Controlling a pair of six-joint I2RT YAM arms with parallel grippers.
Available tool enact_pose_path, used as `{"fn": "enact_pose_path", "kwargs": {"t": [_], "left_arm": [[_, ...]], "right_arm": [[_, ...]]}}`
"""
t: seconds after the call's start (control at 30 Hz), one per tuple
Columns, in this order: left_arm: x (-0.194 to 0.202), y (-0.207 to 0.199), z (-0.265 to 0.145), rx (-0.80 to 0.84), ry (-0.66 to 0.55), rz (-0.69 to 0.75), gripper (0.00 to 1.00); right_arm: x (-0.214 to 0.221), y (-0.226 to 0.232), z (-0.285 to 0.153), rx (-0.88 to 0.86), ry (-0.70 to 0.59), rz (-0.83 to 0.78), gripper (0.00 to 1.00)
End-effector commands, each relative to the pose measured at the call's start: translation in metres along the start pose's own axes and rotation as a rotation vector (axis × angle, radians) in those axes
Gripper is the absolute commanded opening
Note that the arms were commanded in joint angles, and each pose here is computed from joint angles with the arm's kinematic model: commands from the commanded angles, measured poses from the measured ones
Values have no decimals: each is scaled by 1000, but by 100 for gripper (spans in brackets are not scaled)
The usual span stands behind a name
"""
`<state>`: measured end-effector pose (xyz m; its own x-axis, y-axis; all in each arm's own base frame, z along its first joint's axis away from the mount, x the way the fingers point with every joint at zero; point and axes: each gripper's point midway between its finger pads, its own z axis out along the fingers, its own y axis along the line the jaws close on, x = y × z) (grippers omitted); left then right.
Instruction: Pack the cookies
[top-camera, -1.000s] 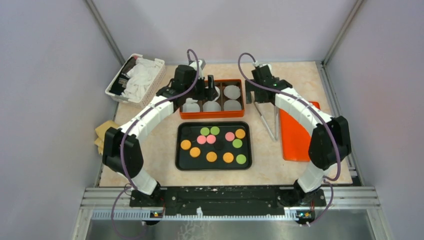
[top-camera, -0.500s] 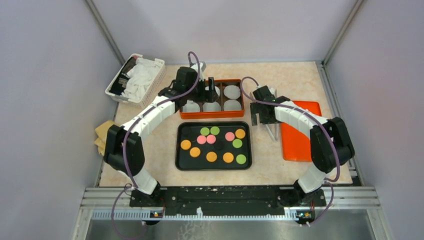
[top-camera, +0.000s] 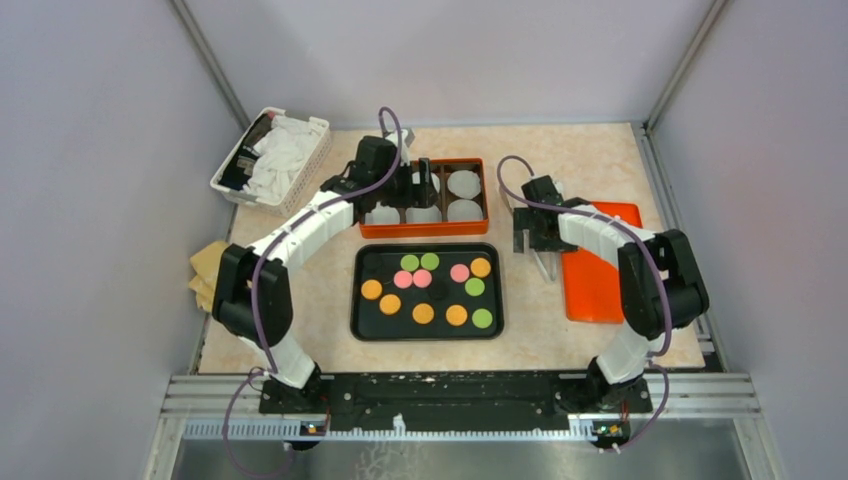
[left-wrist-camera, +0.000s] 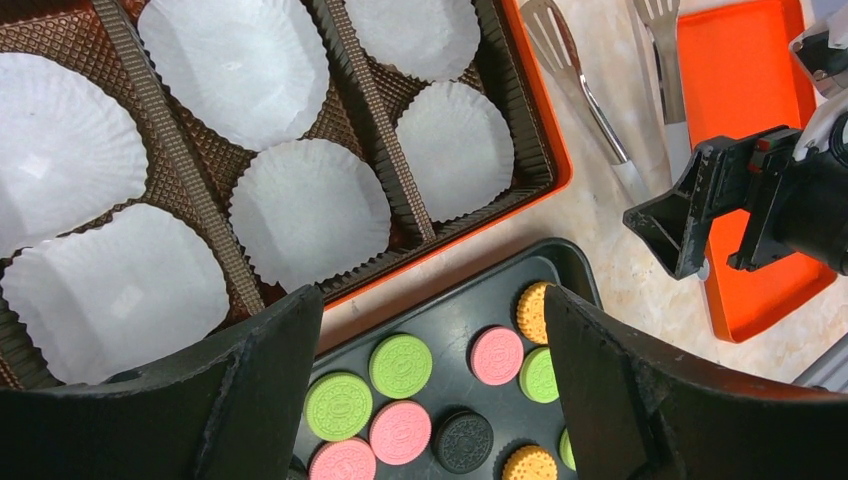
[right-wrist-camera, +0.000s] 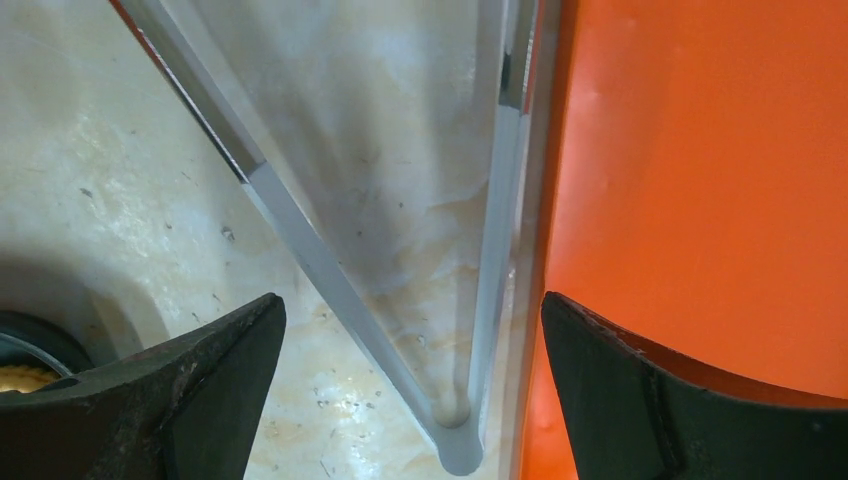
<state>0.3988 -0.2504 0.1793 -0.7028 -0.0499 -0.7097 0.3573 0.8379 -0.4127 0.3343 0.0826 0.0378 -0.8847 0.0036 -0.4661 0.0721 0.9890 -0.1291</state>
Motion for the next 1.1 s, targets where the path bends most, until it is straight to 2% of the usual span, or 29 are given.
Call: {"fn": "enact_pose_path", "kwargs": {"t": [0.0, 0.17, 0.37, 0.7, 0.93, 1.07], "left_arm": [[0, -3, 6, 25, 6, -16, 88], [11, 0, 10, 9, 74, -35, 87], [17, 11, 11, -50, 101, -41, 87], [7, 21, 10, -114, 77, -18, 88], [11, 21, 9, -107, 81, -14, 88], [17, 24, 10, -106, 79, -12, 88]], "right_arm": [[-10, 12, 5, -49, -33, 16, 99], [-3, 18, 12, -74, -18, 19, 99], [5, 36, 19, -163, 4, 25, 99], [9, 58, 15, -235, 20, -3, 99], [6, 68, 19, -220, 34, -31, 99], [7, 54, 30, -101, 77, -16, 99]]}}
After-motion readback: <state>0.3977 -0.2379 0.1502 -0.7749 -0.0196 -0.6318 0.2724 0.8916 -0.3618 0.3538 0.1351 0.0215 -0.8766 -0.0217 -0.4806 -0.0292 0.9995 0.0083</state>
